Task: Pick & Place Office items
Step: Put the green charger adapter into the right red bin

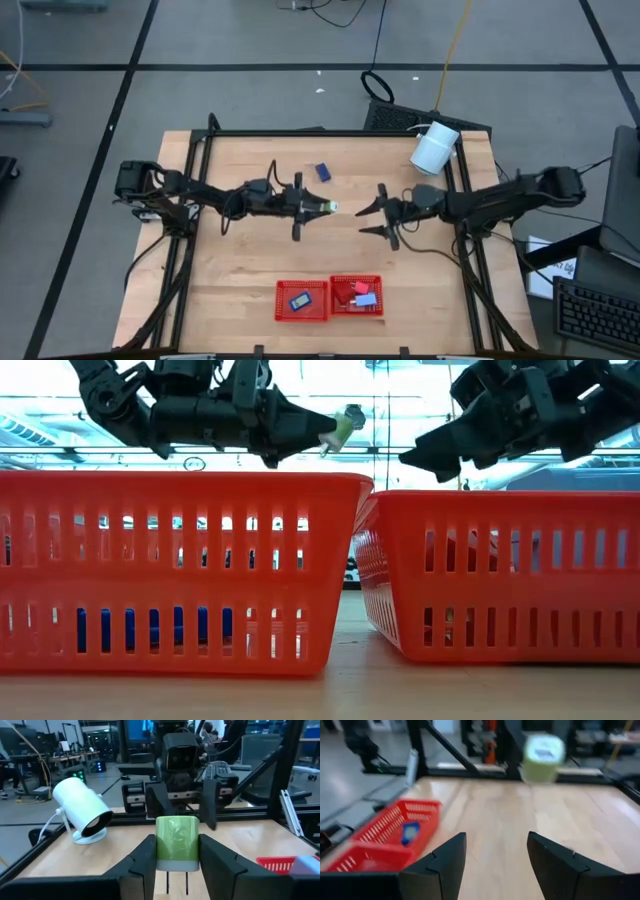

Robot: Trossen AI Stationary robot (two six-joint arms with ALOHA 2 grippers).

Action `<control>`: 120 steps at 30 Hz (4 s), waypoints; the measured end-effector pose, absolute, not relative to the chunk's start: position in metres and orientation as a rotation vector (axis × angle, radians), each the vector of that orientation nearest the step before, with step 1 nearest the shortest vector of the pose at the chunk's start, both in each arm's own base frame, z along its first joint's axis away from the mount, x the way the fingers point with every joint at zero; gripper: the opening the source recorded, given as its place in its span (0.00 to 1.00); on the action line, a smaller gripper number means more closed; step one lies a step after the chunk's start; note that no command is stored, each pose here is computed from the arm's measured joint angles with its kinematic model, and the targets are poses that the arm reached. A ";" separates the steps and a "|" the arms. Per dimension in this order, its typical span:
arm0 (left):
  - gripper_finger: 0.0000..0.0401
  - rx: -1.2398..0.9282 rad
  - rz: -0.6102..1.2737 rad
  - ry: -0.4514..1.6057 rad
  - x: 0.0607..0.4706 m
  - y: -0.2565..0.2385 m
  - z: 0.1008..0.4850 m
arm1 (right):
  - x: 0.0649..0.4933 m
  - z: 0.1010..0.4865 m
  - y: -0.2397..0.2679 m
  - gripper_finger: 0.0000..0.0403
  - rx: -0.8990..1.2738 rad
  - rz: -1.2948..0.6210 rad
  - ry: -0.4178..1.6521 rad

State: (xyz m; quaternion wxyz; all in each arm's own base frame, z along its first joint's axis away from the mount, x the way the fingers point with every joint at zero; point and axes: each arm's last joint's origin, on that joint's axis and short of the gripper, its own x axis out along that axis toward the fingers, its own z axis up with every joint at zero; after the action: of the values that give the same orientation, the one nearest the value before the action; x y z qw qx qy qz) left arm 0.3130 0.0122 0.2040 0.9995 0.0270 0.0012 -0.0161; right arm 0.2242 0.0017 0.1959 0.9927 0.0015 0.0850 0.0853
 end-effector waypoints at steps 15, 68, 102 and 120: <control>0.30 0.068 -0.041 0.003 0.313 0.002 0.204 | 0.248 0.183 0.005 0.51 -0.014 -0.073 0.006; 0.32 0.100 -0.066 -0.007 0.319 -0.013 0.212 | 0.291 0.203 0.030 0.70 -0.062 -0.039 -0.046; 0.32 0.103 -0.064 0.018 0.319 -0.013 0.210 | 0.287 0.206 0.030 0.32 -0.074 -0.037 -0.008; 0.49 0.020 -0.064 0.006 0.317 -0.013 0.214 | 0.287 0.204 0.030 0.31 -0.068 -0.036 0.011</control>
State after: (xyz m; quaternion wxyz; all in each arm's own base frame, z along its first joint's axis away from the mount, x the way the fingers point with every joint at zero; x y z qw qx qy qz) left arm 0.3174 -0.0130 0.2144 0.9994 0.0102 0.0032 -0.0319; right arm 0.2868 0.0300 0.2042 0.9992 -0.0340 0.0053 -0.0179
